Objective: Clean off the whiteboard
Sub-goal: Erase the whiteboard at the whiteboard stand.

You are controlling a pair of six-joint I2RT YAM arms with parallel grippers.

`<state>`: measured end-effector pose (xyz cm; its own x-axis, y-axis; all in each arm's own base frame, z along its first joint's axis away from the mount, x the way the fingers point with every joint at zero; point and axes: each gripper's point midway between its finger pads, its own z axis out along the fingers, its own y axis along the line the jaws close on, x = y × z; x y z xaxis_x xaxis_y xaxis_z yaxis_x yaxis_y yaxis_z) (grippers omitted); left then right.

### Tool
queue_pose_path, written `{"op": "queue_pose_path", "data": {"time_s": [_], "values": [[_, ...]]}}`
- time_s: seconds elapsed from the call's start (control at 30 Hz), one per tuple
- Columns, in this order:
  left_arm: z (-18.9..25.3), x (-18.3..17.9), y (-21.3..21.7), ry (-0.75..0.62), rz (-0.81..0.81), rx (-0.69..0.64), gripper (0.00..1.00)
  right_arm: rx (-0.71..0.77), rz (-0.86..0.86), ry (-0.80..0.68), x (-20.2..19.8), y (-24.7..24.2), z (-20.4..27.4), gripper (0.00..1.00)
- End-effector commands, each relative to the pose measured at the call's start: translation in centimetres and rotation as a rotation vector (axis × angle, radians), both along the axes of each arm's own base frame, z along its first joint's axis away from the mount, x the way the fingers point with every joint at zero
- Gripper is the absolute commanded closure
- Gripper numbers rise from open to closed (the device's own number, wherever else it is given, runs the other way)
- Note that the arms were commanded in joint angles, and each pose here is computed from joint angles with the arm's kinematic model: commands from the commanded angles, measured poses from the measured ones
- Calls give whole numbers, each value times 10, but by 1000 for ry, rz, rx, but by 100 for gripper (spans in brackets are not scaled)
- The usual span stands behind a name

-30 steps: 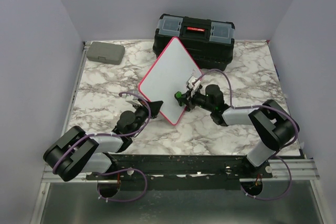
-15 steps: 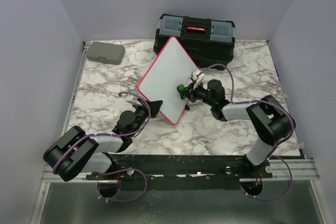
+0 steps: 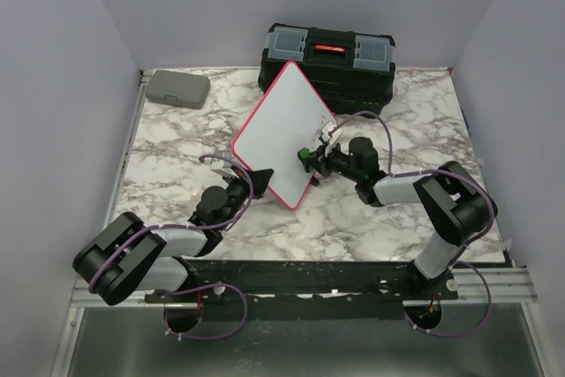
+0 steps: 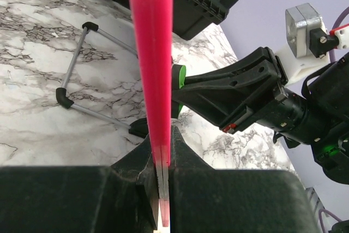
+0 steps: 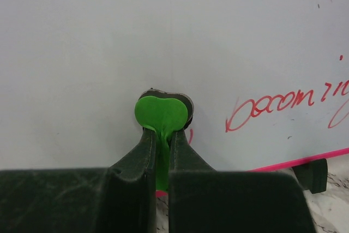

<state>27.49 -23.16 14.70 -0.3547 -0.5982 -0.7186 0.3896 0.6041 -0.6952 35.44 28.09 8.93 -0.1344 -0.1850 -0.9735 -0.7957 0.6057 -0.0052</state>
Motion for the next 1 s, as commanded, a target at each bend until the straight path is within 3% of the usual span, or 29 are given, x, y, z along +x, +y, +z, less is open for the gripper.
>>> {"op": "queue_pose_path", "data": {"time_s": [0.0,0.23,0.47,0.7,0.97], "values": [[41,-15,-21,-85,-118,-130,100,44,125,85,-32,32,-1,99],[39,-17,-22,-80,-127,-130,100,107,-101,-28,28,21,39,99],[39,-19,-20,-85,-125,-130,100,13,-166,-26,59,-9,12,100],[39,-18,-19,-87,-125,-127,100,-60,-53,66,22,-11,-33,99],[41,-15,-21,-89,-128,-131,100,-26,97,173,-37,14,-38,99]]}}
